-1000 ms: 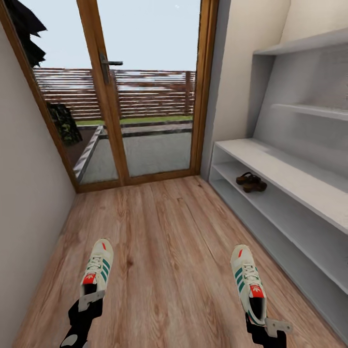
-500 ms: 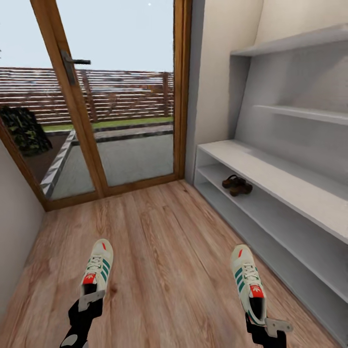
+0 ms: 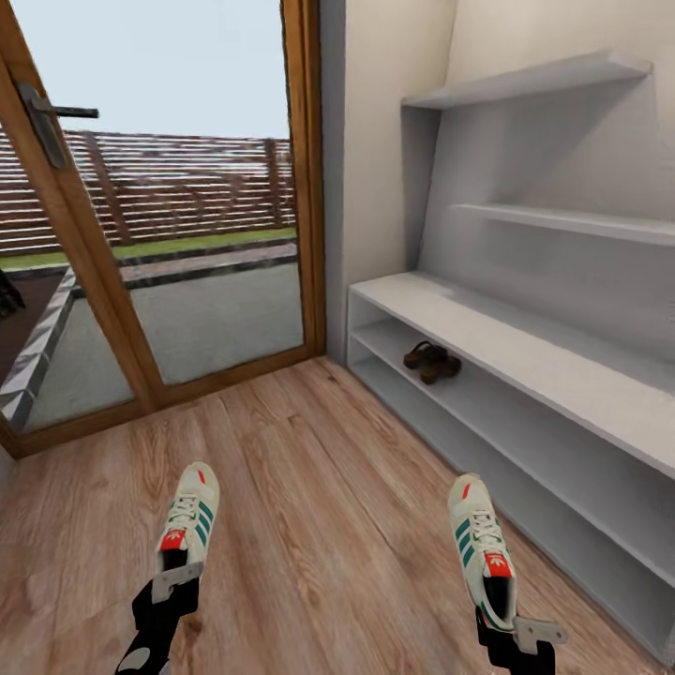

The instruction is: Pick up the two gym shoes and the two sandals from the corridor floor and place them onto the hallstand (shoe rack) in the corridor, making sure they are on the rack and not on the floor. Arrange them so the two gym shoes are next to each other and the two sandals are next to each other.

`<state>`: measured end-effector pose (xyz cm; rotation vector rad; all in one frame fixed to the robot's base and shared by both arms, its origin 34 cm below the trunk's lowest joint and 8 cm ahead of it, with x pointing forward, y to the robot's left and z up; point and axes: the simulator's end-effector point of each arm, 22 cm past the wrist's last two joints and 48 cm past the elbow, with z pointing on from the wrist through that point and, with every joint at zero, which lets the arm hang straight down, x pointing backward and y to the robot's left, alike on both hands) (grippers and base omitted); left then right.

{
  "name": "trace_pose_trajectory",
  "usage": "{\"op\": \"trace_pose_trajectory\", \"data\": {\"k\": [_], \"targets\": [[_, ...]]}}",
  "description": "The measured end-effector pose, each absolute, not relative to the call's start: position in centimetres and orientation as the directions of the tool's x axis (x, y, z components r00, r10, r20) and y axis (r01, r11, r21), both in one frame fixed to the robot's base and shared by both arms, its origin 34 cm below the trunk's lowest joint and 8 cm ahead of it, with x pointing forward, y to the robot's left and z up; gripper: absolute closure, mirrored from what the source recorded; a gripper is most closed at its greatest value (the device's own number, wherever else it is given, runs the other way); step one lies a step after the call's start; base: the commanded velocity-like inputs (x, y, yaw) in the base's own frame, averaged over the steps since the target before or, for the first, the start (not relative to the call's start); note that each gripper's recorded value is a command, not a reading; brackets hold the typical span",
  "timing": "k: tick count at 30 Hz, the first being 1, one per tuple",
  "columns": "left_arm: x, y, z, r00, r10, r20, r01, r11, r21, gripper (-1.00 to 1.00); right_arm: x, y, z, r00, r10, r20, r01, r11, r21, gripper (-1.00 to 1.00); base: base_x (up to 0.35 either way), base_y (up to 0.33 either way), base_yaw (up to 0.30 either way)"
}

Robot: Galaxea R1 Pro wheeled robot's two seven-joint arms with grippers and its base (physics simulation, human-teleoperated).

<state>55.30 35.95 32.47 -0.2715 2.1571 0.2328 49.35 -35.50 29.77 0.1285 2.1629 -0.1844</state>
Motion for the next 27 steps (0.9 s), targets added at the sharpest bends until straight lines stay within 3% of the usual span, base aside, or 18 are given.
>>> {"op": "trace_pose_trajectory", "data": {"k": [18, 27], "targets": [[55.36, 35.80, 32.49, -0.552, -0.107, -0.827, -0.278, 0.959, 0.062, 1.00, 49.35, -35.51, 29.76, -0.562, 0.024, -0.827, 0.164, 0.983, -0.083, 1.00, 0.009, 0.010, -0.300], [55.38, 35.80, 32.50, -0.552, -0.107, -0.827, -0.278, 0.959, 0.062, 1.00, 49.36, -35.51, 29.76, -0.562, 0.024, -0.827, 0.164, 0.983, -0.083, 1.00, 0.006, 0.261, -0.300]]}}
